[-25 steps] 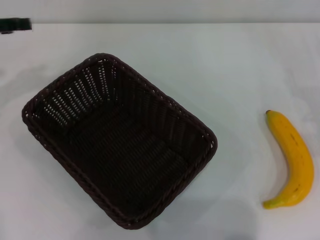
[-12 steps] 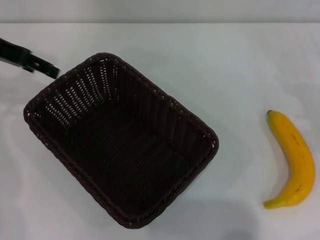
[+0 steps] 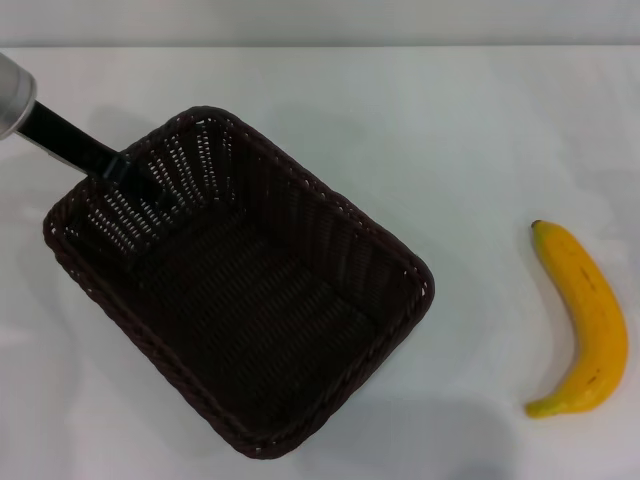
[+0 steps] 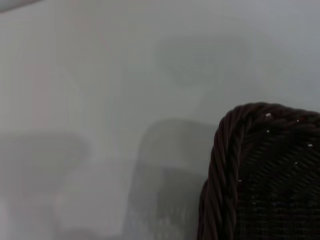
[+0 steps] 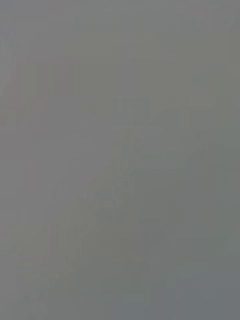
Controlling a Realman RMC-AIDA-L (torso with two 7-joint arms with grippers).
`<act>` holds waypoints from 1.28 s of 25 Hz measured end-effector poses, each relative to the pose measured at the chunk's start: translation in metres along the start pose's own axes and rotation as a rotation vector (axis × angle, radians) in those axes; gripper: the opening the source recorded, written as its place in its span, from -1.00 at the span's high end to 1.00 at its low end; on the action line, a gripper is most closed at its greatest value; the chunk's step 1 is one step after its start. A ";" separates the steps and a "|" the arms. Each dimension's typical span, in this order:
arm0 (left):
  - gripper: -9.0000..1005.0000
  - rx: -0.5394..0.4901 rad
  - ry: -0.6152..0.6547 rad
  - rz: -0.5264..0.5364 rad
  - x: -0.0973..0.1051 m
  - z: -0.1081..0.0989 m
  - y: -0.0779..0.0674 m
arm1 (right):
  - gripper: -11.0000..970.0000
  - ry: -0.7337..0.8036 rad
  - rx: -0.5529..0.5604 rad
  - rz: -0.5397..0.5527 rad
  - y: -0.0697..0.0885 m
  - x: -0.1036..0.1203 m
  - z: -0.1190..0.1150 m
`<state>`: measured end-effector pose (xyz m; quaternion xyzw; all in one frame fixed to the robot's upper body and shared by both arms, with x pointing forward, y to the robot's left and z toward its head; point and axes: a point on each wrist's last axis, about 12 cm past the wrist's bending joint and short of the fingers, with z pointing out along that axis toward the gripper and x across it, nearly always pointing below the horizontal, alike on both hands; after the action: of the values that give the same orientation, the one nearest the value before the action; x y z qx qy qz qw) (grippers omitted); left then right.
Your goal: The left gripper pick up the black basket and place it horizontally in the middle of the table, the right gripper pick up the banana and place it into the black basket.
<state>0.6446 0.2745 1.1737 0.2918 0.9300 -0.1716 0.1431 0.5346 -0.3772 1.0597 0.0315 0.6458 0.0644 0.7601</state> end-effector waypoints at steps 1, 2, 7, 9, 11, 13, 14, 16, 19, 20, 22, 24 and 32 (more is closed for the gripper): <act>-0.62 0.001 0.001 -0.002 0.000 0.001 0.000 | -0.77 -0.001 0.000 0.000 0.000 0.000 0.000; -0.60 0.000 -0.002 -0.004 -0.001 0.002 0.000 | -0.77 -0.001 0.000 -0.001 0.000 0.000 0.000; -0.46 0.010 -0.013 -0.008 0.002 0.005 -0.001 | -0.77 -0.002 0.000 -0.003 -0.001 -0.001 0.000; -0.41 0.018 -0.006 -0.013 0.004 0.008 -0.001 | -0.77 -0.001 0.001 -0.003 -0.001 -0.001 0.000; -0.23 0.021 -0.003 -0.015 0.005 0.009 -0.001 | -0.77 0.000 0.002 -0.003 -0.001 0.000 -0.001; -0.05 0.031 -0.002 -0.023 0.006 0.009 -0.001 | -0.77 0.001 0.003 -0.003 -0.002 0.000 -0.001; 0.04 0.034 -0.002 -0.024 0.007 0.009 -0.001 | -0.77 0.001 0.004 -0.003 -0.002 0.000 -0.002; 0.19 0.042 -0.002 -0.028 0.007 0.009 -0.001 | -0.77 0.003 0.005 -0.002 -0.002 0.000 -0.002; 0.43 0.060 -0.006 -0.043 0.011 0.007 0.000 | -0.77 0.004 0.006 -0.002 -0.002 0.001 -0.003; 0.45 0.072 -0.012 -0.050 0.012 0.006 0.000 | -0.77 0.004 0.006 -0.001 -0.002 0.001 -0.003; 0.50 0.094 -0.026 -0.061 0.016 0.004 0.002 | -0.77 0.005 0.007 -0.001 -0.002 0.001 -0.004; 0.55 0.111 -0.041 -0.074 0.019 0.000 0.004 | -0.77 0.005 0.007 0.000 -0.002 0.001 -0.005; 0.72 0.194 -0.153 -0.179 0.038 -0.015 0.017 | -0.77 0.000 0.005 0.000 -0.002 0.001 -0.005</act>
<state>0.6219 0.3125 1.1686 0.2065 0.9177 -0.2945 0.1688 0.5294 -0.3792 1.0575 0.0334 0.6461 0.0630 0.7599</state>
